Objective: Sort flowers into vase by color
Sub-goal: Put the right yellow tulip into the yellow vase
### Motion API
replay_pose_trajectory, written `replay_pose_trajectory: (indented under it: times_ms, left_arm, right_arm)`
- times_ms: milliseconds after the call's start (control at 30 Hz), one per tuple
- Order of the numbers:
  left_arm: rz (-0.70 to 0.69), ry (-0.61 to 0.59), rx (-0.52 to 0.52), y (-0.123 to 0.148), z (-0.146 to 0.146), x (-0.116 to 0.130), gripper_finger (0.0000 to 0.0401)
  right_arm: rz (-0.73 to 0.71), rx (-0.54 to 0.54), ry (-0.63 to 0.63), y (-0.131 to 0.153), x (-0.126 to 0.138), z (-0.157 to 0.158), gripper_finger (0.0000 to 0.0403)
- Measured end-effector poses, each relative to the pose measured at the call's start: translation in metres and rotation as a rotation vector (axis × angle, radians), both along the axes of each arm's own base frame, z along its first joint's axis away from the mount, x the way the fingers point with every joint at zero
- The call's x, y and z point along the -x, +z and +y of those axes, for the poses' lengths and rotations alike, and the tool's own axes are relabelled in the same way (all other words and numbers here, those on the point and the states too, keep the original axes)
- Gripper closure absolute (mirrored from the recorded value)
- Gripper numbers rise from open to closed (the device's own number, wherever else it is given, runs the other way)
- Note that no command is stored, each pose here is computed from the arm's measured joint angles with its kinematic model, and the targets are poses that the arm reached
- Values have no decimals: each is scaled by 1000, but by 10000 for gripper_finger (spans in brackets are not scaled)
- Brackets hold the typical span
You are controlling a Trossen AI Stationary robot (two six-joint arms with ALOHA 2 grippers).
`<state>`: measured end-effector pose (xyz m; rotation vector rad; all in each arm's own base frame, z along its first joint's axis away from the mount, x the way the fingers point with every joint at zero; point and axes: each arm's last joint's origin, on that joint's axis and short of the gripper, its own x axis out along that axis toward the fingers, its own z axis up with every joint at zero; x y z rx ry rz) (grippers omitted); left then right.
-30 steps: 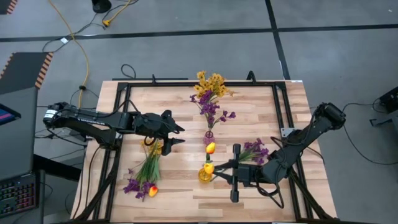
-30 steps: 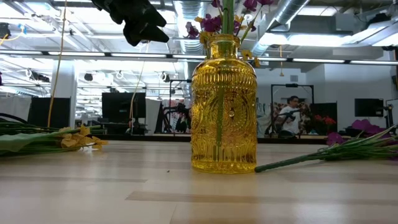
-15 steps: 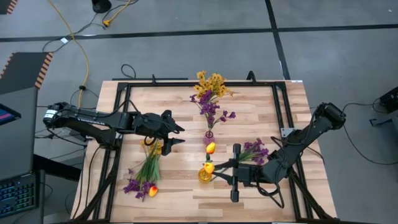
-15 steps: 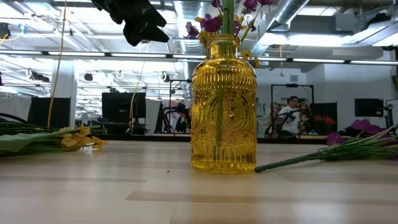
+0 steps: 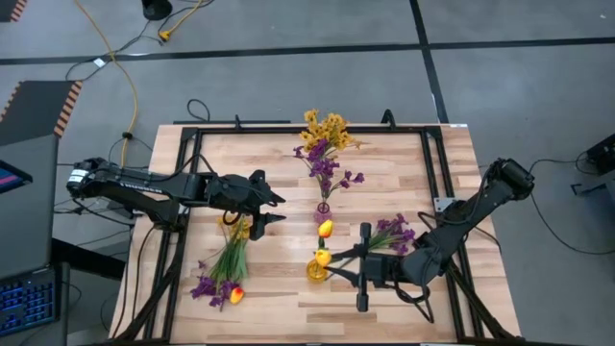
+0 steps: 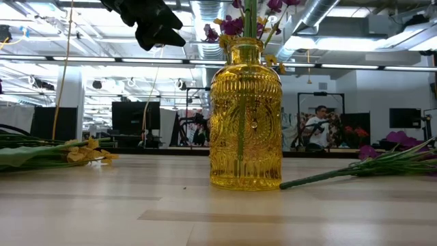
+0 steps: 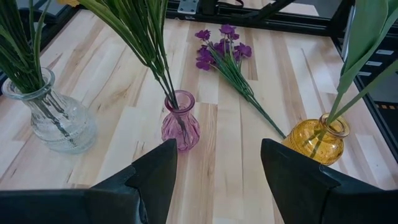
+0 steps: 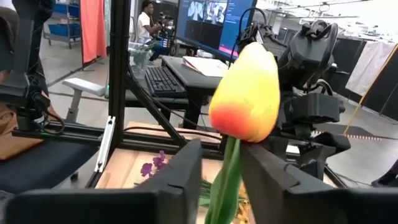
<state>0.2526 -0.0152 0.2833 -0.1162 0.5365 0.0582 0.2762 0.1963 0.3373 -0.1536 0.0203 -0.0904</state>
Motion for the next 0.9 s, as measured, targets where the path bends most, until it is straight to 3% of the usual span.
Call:
replay_pose_trajectory:
  times_ms: [200,333,600,900]
  left_arm:
    - [0,5,7,0,0,0,182]
    - [1,-13,19,0,-1,0,182]
    - [1,-22,24,0,-2,0,182]
    - [1,-22,24,0,-2,0,182]
  right_arm:
    - [13,9,-31,-2,0,-1,182]
    - [17,15,-111,-2,1,-3,152]
    - [33,-19,-119,-5,3,-1,148]
    - [153,-37,-91,-21,6,0,147]
